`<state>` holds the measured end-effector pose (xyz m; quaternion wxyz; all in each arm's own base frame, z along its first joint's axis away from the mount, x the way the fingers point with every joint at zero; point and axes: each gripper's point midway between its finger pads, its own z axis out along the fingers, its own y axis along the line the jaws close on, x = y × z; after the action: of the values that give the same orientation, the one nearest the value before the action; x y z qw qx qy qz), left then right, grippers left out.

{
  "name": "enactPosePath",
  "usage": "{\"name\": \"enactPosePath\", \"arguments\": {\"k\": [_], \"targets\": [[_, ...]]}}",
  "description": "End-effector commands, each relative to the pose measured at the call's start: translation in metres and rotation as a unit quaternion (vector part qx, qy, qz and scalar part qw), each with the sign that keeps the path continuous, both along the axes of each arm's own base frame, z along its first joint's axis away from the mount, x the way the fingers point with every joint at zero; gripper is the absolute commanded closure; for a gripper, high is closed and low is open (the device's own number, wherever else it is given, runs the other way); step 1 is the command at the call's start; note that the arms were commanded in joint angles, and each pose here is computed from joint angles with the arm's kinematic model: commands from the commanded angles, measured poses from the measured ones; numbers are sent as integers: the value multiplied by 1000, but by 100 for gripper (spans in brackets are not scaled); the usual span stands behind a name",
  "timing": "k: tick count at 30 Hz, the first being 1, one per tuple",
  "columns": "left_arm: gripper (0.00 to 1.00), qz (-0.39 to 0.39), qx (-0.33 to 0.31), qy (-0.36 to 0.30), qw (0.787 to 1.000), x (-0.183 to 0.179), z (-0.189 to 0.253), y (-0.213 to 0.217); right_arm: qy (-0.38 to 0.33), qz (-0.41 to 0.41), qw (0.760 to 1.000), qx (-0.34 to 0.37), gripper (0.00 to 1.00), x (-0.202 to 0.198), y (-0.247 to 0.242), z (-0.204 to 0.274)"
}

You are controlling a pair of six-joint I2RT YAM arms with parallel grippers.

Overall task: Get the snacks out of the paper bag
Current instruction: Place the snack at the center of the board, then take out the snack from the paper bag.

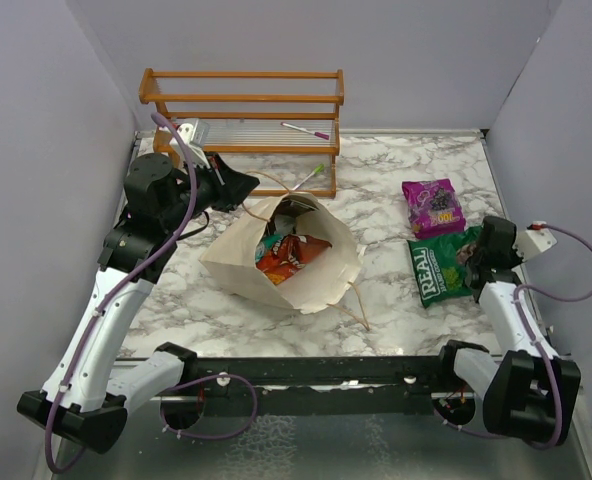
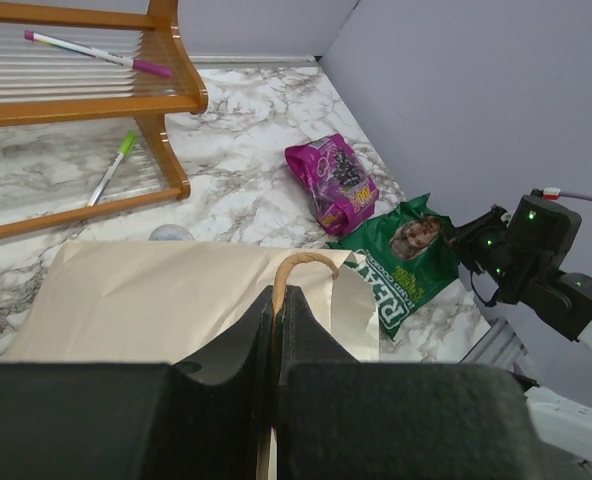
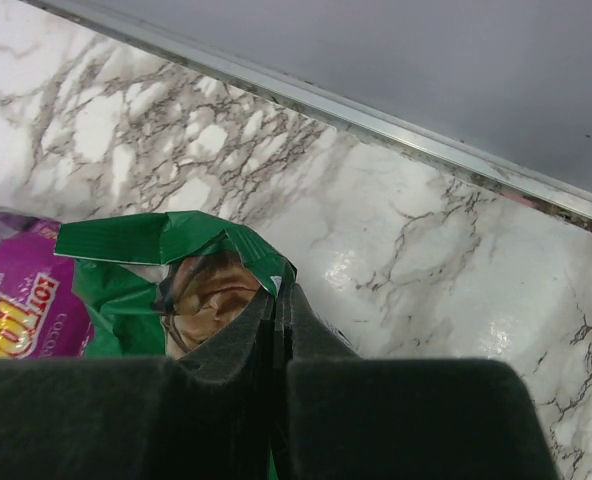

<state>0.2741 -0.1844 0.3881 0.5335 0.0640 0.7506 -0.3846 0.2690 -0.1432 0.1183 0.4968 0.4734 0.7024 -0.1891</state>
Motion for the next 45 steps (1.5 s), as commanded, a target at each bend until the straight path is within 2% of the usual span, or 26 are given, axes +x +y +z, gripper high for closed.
{"name": "enactPosePath", "arguments": {"k": [1, 7, 10, 12, 20, 23, 25, 31, 33, 36, 39, 43, 45], "targets": [[99, -14, -13, -19, 1000, -4, 16, -3, -8, -22, 999, 31, 98, -3, -9, -14], [100, -20, -15, -18, 1000, -4, 14, -5, 7, -49, 996, 76, 88, -14, -19, -37], [100, -22, -17, -17, 999, -5, 14, -5, 8, -59, 996, 68, 86, -18, -22, -32], [100, -21, -19, -18, 999, -6, 14, -5, 2, -57, 997, 61, 78, -18, -23, -27], [100, -23, -16, -22, 999, -9, 14, -4, -52, -39, 998, 17, 20, -11, -28, 33], [99, -28, -13, -21, 999, -9, 13, -5, -48, -61, 996, 43, 7, -13, -27, 50], [99, -31, -11, -23, 999, -9, 12, -6, -54, -34, 997, 53, 0, -1, -22, 60], [99, -27, -10, -21, 999, -6, 11, -6, -65, 23, 997, 46, 1, 16, -13, 65], [99, -26, -10, -21, 999, -5, 11, -6, -71, 104, 991, 38, 1, 37, 2, 71], [99, -26, -2, -26, 999, -3, 11, -5, -103, 251, 961, 54, 1, 71, 54, 73], [99, -32, 9, -38, 999, -2, 11, -6, -121, 379, 915, 67, 1, 87, 114, 79], [99, -44, 13, -53, 998, -4, 13, -8, -124, 469, 873, 44, 1, 89, 163, 100], [99, -53, 14, -64, 996, -7, 14, -9, -130, 522, 842, 29, 1, 86, 195, 110]]}}
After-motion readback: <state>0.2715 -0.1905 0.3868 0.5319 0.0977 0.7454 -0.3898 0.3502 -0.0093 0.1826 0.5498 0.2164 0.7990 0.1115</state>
